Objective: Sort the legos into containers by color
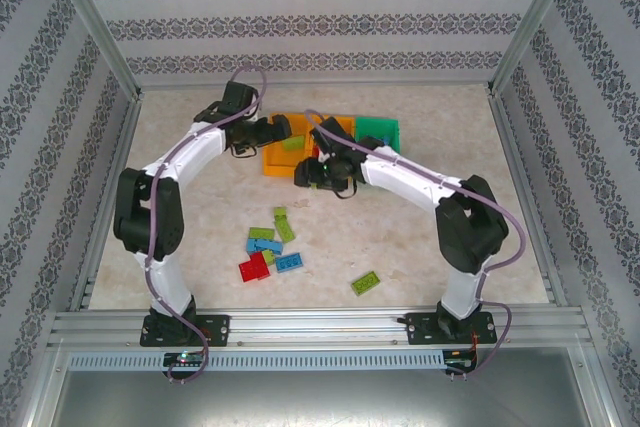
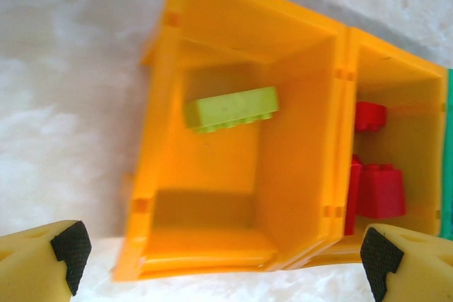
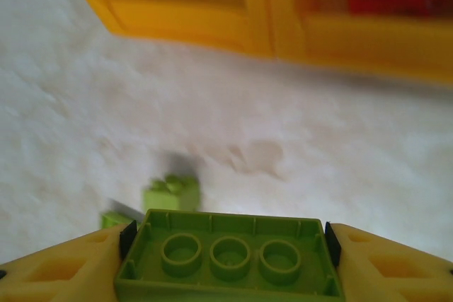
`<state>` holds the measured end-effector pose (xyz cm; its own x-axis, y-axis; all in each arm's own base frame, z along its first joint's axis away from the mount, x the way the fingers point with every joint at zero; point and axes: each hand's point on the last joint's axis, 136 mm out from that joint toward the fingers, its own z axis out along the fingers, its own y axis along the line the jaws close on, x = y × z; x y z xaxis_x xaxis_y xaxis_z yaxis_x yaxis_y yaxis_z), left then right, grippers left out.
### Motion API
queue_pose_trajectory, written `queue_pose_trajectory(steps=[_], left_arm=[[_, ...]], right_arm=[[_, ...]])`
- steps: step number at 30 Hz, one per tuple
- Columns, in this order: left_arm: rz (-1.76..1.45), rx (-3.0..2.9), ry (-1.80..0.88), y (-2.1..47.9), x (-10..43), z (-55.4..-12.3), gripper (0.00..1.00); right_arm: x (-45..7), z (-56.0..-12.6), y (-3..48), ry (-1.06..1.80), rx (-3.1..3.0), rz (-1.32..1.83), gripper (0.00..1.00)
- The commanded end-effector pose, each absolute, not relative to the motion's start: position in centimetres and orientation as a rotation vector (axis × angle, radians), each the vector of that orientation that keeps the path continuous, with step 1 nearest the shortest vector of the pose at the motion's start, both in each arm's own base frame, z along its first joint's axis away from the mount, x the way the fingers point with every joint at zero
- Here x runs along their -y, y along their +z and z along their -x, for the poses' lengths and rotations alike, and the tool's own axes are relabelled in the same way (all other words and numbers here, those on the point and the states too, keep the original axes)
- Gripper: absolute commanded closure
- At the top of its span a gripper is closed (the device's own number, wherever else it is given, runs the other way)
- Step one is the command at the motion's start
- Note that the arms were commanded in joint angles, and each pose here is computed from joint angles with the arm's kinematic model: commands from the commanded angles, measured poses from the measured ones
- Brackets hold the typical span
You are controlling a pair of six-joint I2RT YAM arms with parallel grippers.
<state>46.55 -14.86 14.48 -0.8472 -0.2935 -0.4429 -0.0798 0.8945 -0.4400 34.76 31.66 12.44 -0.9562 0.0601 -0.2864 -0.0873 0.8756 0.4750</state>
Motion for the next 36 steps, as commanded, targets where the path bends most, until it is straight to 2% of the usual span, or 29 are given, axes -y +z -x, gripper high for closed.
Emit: queue_pose_trajectory(steps=[1, 6, 12, 17, 28, 36], left_arm=[[0.225, -2.552, -0.448, 15.0, 13.1, -44.9, 0.0], [0.225, -2.621, -0.357, 13.1, 11.5, -42.0, 0.0], [0.274, -2.702, -0.374, 10.6, 11.4, -39.1, 0.0], [0.273, -2.757, -0.374, 9.3, 12.1, -36.9, 0.0], [0.126, -2.926, -0.371, 7.0, 17.0, -32.0, 0.0], [0.197, -3.03, -0.337, 5.4, 18.4, -29.9, 0.0]], right_arm=[[-33.5, -37.9, 14.6, 0.859, -2.67, 0.074, 0.42], [-34.4, -42.5, 15.6, 0.948, -2.616, 0.037, 0.43], [-35.1, -47.2, 15.4, 1.032, -2.584, -0.033, 0.43], [-35.3, -49.6, 14.7, 1.032, -2.597, -0.059, 0.39], [-35.0, -50.6, 13.0, 1.035, -2.624, -0.105, 0.25], [-35.2, -50.6, 13.8, 1.069, -2.608, -0.084, 0.19]])
